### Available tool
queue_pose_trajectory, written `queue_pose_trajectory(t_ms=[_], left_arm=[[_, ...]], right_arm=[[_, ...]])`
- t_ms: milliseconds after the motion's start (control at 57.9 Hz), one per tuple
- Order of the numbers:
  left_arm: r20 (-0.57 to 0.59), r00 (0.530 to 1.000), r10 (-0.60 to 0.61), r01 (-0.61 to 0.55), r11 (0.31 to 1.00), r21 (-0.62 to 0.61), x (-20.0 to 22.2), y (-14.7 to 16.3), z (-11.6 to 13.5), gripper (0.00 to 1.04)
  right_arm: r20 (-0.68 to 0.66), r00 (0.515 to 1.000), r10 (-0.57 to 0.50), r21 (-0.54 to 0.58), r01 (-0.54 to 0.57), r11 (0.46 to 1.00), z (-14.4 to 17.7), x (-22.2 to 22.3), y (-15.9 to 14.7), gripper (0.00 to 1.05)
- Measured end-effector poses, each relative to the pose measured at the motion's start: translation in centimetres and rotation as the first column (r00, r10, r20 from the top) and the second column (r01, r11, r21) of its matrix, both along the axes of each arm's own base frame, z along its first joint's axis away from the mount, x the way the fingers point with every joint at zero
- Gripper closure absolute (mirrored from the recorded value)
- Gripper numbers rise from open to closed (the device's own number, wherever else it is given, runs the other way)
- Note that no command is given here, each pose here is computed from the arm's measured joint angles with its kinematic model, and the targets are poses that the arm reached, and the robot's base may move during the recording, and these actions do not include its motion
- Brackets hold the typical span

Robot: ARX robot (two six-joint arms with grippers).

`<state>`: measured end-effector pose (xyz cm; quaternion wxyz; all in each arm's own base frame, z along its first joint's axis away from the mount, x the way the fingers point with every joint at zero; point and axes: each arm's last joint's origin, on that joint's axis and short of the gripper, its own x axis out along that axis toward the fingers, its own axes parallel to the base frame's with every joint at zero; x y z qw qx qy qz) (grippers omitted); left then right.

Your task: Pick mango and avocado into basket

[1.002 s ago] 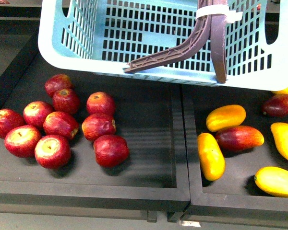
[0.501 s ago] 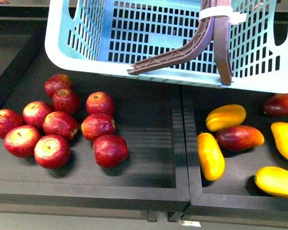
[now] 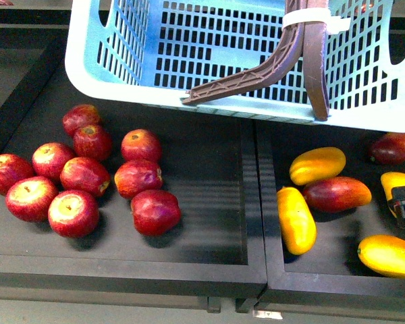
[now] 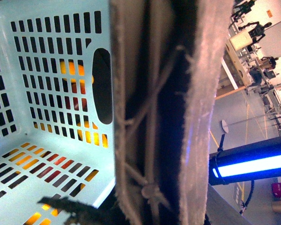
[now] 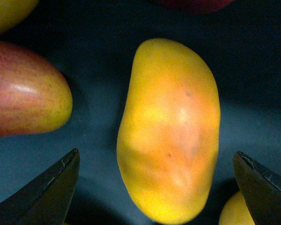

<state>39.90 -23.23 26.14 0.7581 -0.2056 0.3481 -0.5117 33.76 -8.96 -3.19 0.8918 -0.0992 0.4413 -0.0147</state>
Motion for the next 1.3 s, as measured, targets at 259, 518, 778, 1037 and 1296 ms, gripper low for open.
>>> queue_pose_trajectory(t_ms=[259,518,778,1037,1296], left_arm=[[0.001,1.0,0.001,-0.001,1.0,0.001,0.0,0.0,0.0,0.9],[0.0,1.0,0.0,0.0,1.0,0.0,0.0,0.0,0.0,0.9],[0.0,1.0,0.001,-0.001,1.0,0.0,0.0,0.0,0.0,0.9],[0.001,1.0,0.002,-0.002,1.0,0.001,0.0,0.0,0.0,0.9],[0.0,1.0,-0.001,0.001,1.0,0.0,0.0,0.0,0.0,0.9]], right_arm=[[-0.007,0.999,-0.04,-0.052,0.039,0.998,-2.6,2.2,-0.1,0.09],[-0.017,0.998,-0.058,-0.057,0.057,0.997,-3.7,2.8,0.0,0.1],[-0.022,0.995,-0.1,-0.037,0.099,0.994,-3.2,2.7,-0.2,0.39],[0.145,0.954,-0.263,-0.02,0.268,0.963,3.3,1.8,-2.9,0.41],[0.475,0.832,-0.288,0.192,0.222,0.956,19.7,-2.4,-0.1,0.42]])
